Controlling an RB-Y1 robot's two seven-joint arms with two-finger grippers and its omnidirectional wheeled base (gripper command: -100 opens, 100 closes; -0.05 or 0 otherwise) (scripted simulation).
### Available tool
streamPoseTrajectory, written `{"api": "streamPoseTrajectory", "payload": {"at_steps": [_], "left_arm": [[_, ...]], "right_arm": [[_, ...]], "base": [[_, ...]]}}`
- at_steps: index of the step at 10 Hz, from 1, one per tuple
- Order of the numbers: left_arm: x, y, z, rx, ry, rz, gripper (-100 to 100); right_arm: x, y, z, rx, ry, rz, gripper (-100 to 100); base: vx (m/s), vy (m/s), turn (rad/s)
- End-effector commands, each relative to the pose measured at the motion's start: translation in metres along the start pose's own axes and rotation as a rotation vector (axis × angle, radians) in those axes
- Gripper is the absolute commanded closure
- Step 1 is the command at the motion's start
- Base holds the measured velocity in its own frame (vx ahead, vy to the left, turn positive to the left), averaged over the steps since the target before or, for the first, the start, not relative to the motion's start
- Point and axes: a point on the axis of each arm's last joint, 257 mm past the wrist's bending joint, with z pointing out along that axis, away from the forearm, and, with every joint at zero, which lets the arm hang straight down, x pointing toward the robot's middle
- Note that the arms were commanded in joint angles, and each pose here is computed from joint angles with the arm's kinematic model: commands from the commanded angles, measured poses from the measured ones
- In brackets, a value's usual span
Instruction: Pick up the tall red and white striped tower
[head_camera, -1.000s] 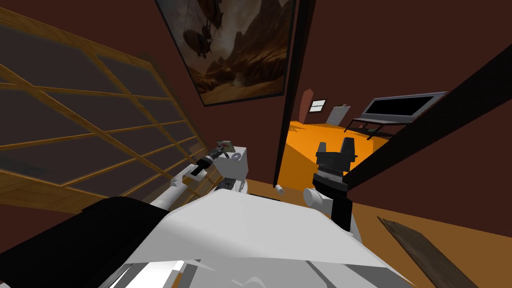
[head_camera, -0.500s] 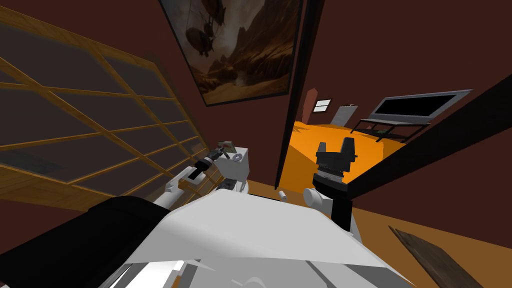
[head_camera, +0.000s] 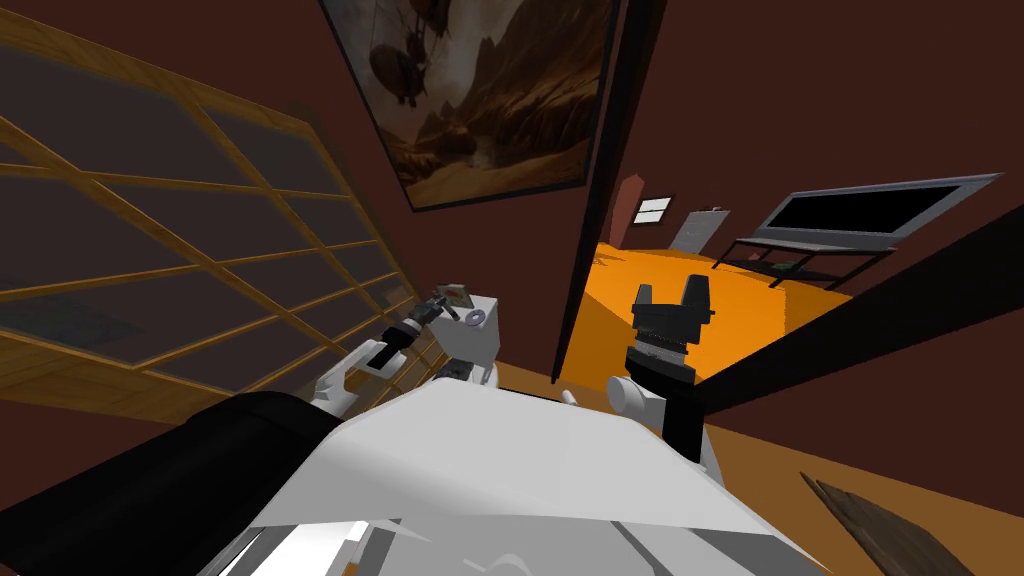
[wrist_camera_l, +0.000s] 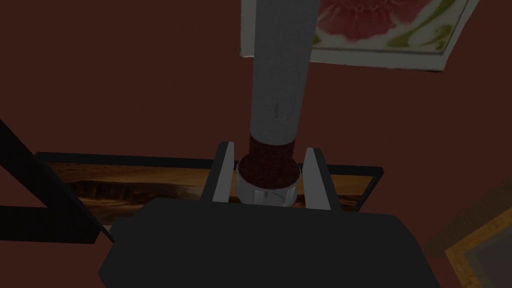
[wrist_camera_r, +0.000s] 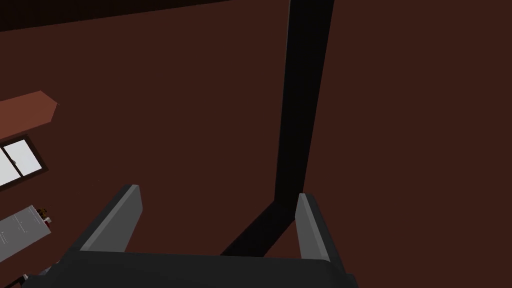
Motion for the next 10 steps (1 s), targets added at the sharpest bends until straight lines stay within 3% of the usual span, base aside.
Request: {"api": "streamPoseTrajectory", "payload": {"at_steps": [1, 3, 4, 6, 8, 9, 10], "left_arm": [[0.002, -0.008, -0.011, 0.003, 0.015, 0.001, 100], [-0.013, -0.027, -0.009, 0.04, -0.015, 0.002, 100], [-0.018, -0.017, -0.022, -0.003, -0.016, 0.025, 100], [-0.017, -0.031, -0.033, 0.016, -0.001, 0.023, 100], [-0.03, -0.045, -0.031, 0.044, -0.027, 0.025, 100], [-0.028, -0.042, -0.03, 0.036, -0.02, 0.025, 100], [-0.03, -0.043, -0.03, 0.039, -0.022, 0.025, 0]], "right_arm": [[0.0, 0.0, 0.0, 0.0, 0.0, 0.0, 0], [0.0, 0.0, 0.0, 0.0, 0.0, 0.0, 0], [0.0, 0.0, 0.0, 0.0, 0.0, 0.0, 0], [0.0, 0.0, 0.0, 0.0, 0.0, 0.0, 0], [0.0, 0.0, 0.0, 0.0, 0.0, 0.0, 0], [0.0, 0.0, 0.0, 0.0, 0.0, 0.0, 0], [0.0, 0.0, 0.0, 0.0, 0.0, 0.0, 0]], "base": [[0.079, 0.013, 0.017], [0.022, 0.003, -0.017], [0.103, 0.004, 0.187], [0.116, 0.012, 0.059], [-0.001, 0.01, -0.014], [-0.006, 0.002, -0.008], [0.0, 0.0, 0.0]]}}
